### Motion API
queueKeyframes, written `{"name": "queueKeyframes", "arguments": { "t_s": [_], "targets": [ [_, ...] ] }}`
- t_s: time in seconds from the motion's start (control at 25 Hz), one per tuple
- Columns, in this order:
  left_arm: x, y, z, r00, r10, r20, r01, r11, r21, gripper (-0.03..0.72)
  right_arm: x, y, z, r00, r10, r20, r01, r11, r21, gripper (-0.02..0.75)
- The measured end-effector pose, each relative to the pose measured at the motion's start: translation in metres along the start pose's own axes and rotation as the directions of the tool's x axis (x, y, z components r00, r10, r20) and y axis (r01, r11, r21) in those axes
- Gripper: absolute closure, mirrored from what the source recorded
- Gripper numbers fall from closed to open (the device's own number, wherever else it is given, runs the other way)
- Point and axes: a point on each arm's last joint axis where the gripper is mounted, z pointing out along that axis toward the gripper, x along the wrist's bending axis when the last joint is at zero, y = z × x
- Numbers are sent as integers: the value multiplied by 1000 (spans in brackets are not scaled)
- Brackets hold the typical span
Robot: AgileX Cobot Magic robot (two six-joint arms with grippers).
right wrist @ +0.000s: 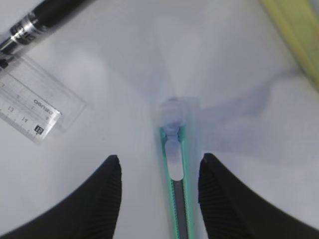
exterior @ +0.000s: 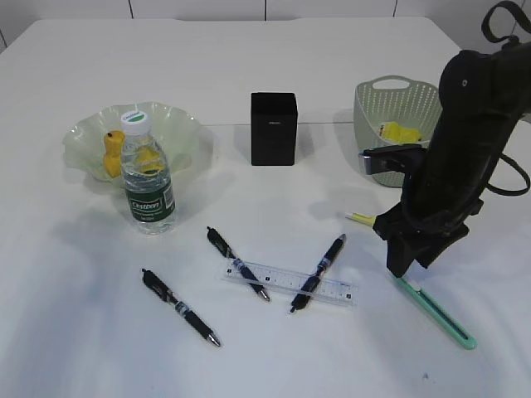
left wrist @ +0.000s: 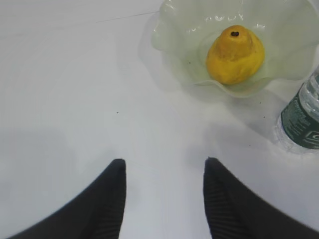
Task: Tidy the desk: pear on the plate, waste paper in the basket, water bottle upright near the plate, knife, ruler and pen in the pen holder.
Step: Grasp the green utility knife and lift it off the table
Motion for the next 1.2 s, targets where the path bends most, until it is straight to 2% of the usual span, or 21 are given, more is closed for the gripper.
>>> {"name": "queueKeyframes", "arguments": {
  "t_s": [1.2],
  "targets": [
    [0, 0, 0, 1000, 0, 0, 0, 1000, 4, 335, -2, 4, 0, 999, -26, 20, 27, 998, -49, 364]
  ]
}}
